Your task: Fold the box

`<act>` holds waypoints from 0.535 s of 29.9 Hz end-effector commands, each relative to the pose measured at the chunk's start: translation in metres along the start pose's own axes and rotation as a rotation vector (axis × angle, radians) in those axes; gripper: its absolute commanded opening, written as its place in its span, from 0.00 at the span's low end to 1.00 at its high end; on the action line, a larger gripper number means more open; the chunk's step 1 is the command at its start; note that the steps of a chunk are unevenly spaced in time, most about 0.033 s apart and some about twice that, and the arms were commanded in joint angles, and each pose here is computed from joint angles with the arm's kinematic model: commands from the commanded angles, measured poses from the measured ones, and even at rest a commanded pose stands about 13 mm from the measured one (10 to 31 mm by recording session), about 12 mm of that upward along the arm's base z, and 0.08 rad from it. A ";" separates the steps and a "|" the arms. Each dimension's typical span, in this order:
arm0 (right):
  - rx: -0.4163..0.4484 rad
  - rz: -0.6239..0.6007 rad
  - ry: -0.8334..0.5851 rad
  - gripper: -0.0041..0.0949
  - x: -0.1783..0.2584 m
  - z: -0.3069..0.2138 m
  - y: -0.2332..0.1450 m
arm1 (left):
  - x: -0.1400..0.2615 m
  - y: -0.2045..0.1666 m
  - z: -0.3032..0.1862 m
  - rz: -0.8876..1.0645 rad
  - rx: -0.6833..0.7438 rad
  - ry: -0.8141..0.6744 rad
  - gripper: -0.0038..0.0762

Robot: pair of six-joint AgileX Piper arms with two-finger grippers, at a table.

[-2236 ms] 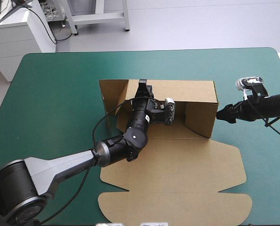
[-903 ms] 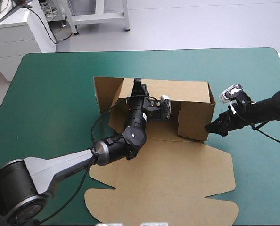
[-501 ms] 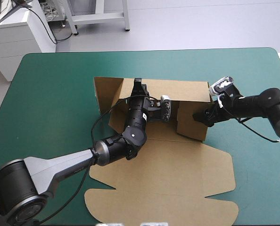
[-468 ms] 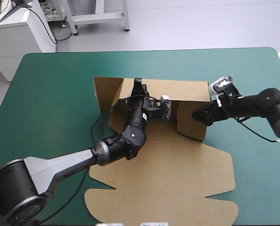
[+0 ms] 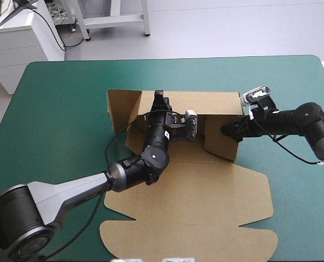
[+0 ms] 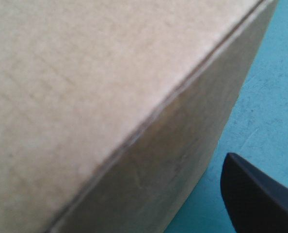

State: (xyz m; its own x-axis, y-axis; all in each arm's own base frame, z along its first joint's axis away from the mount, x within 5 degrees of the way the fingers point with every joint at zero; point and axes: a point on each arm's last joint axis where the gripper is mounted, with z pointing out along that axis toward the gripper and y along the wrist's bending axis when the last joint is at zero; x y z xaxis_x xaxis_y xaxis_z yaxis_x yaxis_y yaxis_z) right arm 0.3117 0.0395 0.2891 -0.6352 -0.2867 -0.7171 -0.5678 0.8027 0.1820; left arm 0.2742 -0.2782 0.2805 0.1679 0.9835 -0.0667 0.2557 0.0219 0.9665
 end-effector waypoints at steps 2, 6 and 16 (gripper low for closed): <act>0.004 0.007 -0.097 0.83 -0.017 -0.012 0.008 | -0.003 0.016 -0.009 -0.039 -0.027 -0.042 0.04; -0.009 0.033 -0.121 0.83 -0.019 -0.012 0.009 | -0.003 0.016 -0.009 -0.039 -0.027 -0.042 0.04; -0.015 0.087 -0.121 0.05 -0.019 -0.012 0.010 | -0.003 0.016 -0.009 -0.043 -0.027 -0.042 0.04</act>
State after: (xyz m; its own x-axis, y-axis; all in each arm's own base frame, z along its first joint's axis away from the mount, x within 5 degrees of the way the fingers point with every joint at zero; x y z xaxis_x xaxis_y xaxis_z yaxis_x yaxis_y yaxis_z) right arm 0.3166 0.0388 0.2915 -0.6455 -0.2101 -0.7343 -0.5025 0.8409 0.2012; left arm 0.2741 -0.2785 0.2804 0.1708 0.9831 -0.0665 0.2559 0.0209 0.9665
